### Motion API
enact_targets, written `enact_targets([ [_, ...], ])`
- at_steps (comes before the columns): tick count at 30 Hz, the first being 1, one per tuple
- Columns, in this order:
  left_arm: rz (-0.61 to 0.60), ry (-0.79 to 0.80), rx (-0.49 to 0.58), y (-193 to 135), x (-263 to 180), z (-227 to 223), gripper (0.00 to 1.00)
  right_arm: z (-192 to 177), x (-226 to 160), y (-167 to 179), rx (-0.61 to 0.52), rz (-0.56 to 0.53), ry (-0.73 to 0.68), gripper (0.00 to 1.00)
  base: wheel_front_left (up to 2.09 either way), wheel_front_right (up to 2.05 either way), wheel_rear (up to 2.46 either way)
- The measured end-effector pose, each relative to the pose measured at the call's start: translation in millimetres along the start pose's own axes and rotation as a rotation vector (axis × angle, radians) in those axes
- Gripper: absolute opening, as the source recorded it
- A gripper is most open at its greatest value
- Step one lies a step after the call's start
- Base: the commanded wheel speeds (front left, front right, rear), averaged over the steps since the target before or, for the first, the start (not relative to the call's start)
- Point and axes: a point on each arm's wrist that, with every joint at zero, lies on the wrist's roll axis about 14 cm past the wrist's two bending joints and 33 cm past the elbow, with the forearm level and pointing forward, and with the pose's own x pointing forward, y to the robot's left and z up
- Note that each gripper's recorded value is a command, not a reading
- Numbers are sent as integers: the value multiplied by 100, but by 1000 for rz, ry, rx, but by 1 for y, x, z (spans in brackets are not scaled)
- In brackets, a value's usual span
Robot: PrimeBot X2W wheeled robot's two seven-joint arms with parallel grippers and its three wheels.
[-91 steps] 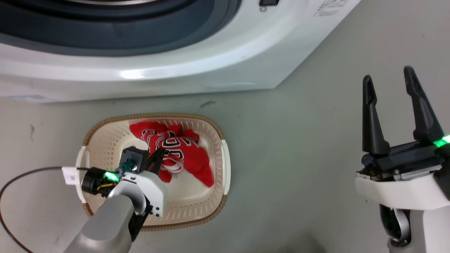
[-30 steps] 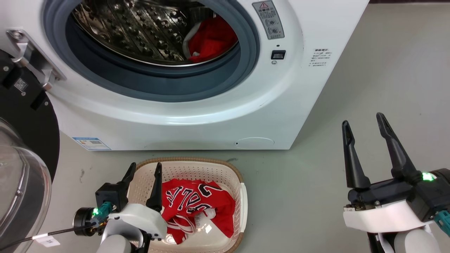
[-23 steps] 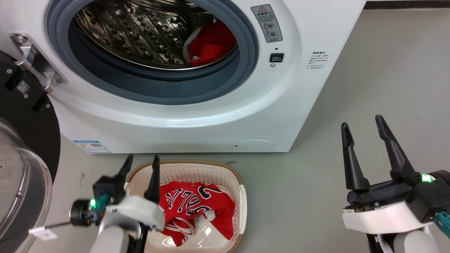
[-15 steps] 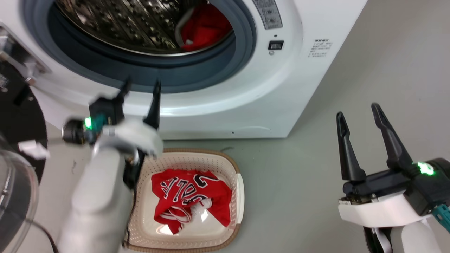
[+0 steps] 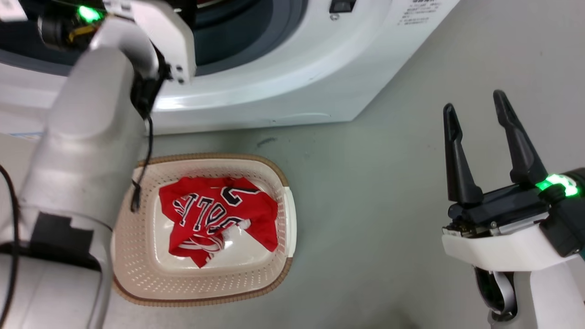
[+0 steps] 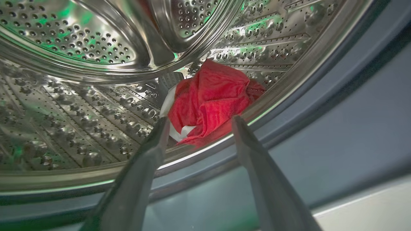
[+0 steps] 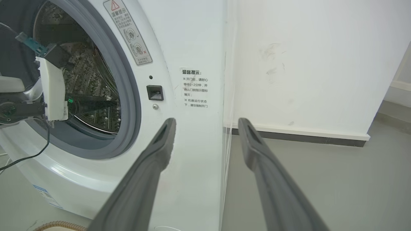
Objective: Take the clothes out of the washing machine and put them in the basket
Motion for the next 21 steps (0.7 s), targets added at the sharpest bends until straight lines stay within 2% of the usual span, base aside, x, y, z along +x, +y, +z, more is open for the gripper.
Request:
enact_targets([
  [12, -74, 232, -67, -4, 48, -23, 100, -26, 9, -20, -14, -41, 45, 100, 0, 0, 0],
  [21, -93, 344, -62, 0, 75, -46, 100, -41, 9, -36, -14, -82, 78, 100, 0, 0, 0],
])
